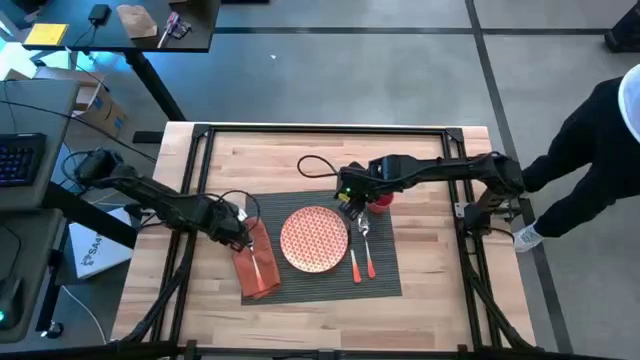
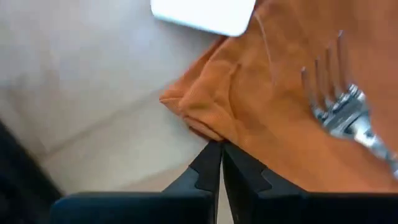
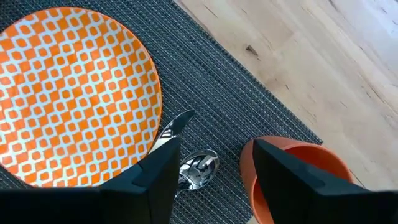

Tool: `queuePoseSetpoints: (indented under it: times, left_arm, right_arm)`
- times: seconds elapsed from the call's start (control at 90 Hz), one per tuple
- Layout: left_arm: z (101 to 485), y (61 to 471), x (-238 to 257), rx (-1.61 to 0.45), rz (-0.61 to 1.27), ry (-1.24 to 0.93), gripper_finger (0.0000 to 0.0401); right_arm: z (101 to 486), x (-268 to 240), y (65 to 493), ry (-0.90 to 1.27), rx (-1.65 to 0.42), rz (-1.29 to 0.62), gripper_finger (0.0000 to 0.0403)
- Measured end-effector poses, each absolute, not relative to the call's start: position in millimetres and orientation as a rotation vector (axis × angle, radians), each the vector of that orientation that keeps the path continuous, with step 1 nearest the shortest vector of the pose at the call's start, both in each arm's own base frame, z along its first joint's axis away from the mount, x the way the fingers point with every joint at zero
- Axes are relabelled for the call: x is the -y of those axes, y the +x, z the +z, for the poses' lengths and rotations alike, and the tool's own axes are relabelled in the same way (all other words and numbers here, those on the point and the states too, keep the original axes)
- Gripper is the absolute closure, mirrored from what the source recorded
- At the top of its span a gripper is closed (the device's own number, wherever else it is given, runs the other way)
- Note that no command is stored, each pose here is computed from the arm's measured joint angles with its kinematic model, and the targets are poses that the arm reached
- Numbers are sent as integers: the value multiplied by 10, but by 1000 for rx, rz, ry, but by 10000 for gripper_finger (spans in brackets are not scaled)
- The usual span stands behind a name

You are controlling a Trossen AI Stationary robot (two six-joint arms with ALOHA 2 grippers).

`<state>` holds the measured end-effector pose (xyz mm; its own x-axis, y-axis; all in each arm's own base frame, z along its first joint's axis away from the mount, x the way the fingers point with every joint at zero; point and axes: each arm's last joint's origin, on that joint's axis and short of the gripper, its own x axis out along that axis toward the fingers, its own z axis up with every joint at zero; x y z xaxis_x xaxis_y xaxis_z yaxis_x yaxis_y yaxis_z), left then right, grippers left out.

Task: Set table place
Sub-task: Put the orange napkin to the left side of the orange plate on the gray placemat

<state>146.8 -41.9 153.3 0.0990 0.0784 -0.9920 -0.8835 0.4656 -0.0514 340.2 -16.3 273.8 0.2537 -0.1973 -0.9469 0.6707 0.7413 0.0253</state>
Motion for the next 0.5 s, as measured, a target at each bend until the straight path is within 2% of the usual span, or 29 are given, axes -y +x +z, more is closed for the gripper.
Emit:
queuePoseSetpoints:
  times: [0.2,0.333,0.5]
  left_arm:
    - [1550,1593,336,-1125,831,-802,401]
    - [1582,1627,313,-1112,815,-786,401]
    - [1785,1659,321,-1098,825,-729,401]
  right_arm:
    - [2738,160,3403,496,-1174,-625,217]
    - [2768,159,3380,497,-1170,-624,217]
    - [2997,163,3186,484,-1134,-640,217]
